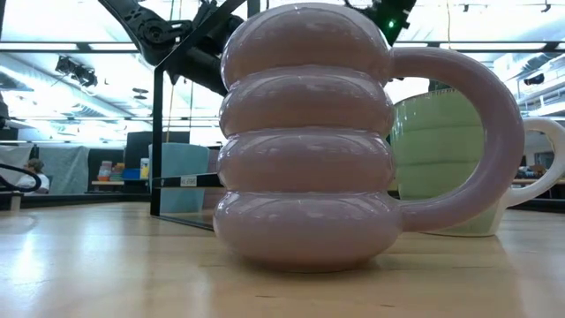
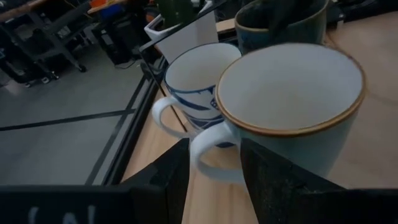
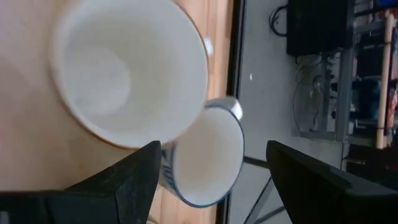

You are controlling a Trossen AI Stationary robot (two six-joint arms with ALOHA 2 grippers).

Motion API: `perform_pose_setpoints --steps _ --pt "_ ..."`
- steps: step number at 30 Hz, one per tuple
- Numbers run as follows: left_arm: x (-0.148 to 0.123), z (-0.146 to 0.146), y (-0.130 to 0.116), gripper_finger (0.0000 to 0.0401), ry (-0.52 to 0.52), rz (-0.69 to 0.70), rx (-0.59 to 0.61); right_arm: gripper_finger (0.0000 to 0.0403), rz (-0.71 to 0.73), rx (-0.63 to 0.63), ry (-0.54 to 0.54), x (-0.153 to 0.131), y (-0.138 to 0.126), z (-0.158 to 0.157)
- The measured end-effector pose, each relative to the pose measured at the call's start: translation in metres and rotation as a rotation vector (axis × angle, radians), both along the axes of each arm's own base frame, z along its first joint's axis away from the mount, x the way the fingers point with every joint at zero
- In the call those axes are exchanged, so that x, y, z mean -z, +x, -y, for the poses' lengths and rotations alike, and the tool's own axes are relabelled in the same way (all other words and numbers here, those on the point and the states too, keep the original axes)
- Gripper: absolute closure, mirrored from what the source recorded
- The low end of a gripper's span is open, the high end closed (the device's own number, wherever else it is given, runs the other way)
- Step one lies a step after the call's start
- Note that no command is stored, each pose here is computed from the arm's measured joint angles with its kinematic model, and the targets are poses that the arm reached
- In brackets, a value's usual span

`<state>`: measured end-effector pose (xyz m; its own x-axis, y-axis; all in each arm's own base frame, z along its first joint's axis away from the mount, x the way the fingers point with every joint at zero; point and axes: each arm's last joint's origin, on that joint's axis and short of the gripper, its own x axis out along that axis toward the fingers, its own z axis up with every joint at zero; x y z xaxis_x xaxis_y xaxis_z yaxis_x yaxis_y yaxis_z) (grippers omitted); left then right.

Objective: Place coffee mugs
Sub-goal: Put the light green mug on the shelf

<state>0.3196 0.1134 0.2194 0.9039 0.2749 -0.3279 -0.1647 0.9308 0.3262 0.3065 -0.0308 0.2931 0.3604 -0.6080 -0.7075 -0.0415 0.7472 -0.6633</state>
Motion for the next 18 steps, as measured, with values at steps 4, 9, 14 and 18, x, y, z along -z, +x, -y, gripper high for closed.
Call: perform_pose_setpoints --steps 4,9,14,18 --pt "-0.003 0.000 -0.001 0.0252 -0.006 0.011 -0.004 0.0106 0.011 -0.020 0.020 -0.004 0.000 -0.014" --pt "0.005 -0.004 0.005 0.0252 0.002 0.034 -0.009 0.0106 0.015 -0.023 0.071 -0.001 -0.002 -0.029" --pt "0.011 -0.015 0.012 0.0252 0.031 0.108 -0.033 0.0106 0.038 0.000 0.096 0.005 0.000 -0.035" --pt "0.017 -0.018 0.013 0.0252 0.033 0.105 -0.040 0.0106 0.035 0.021 0.082 0.011 -0.002 -0.037"
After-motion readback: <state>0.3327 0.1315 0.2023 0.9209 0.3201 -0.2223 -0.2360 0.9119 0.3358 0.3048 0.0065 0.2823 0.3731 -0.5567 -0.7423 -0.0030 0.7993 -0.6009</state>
